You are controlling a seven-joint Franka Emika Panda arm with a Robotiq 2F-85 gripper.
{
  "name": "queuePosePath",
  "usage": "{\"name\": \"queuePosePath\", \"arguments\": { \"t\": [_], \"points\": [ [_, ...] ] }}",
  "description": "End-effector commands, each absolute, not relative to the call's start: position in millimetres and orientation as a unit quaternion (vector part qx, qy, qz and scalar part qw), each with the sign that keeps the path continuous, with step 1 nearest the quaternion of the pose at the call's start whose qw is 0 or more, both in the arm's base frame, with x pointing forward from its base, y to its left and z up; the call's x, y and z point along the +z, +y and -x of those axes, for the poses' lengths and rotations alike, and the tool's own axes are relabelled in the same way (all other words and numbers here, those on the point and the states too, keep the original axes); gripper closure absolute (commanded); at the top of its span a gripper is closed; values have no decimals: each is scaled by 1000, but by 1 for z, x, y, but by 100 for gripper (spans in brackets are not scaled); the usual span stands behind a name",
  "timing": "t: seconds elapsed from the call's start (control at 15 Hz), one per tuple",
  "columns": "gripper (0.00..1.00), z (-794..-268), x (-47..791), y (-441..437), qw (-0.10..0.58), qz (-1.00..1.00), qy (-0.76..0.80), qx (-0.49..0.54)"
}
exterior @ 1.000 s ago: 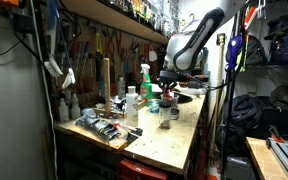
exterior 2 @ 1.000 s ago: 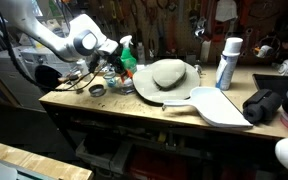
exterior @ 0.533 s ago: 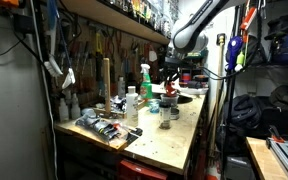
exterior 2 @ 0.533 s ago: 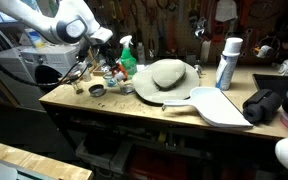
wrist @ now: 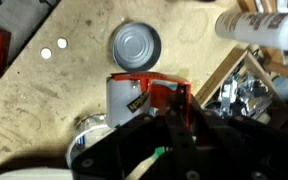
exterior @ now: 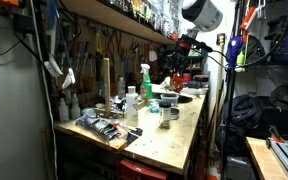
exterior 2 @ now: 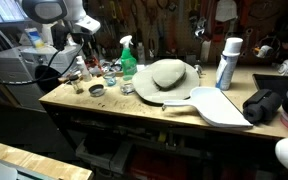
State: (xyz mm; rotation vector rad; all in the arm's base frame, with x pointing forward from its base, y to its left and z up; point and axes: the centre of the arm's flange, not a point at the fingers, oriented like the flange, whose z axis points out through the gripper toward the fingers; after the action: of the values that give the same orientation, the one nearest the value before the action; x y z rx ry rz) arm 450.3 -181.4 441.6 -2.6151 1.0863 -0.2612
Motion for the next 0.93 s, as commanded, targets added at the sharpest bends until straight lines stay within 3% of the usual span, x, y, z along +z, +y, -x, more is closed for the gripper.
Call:
{"name": "queuePosePath", "arguments": {
  "t": [0.0, 0.2, 0.53, 0.6, 0.67, 0.73, 0.87],
  "points": [
    [97, -434, 408, -171, 221, 916, 332, -36],
    [97, -440, 372, -152, 286, 904, 318, 15],
    [97, -441, 356, -147, 293, 900, 321, 24],
    [88, -442, 353, -148, 293, 900, 322, 27],
    [88, -443, 353, -148, 293, 900, 322, 27],
    [97, -443, 353, -148, 293, 900, 322, 26],
    [97, -446, 355, -148, 292, 898, 330, -1]
  ]
}}
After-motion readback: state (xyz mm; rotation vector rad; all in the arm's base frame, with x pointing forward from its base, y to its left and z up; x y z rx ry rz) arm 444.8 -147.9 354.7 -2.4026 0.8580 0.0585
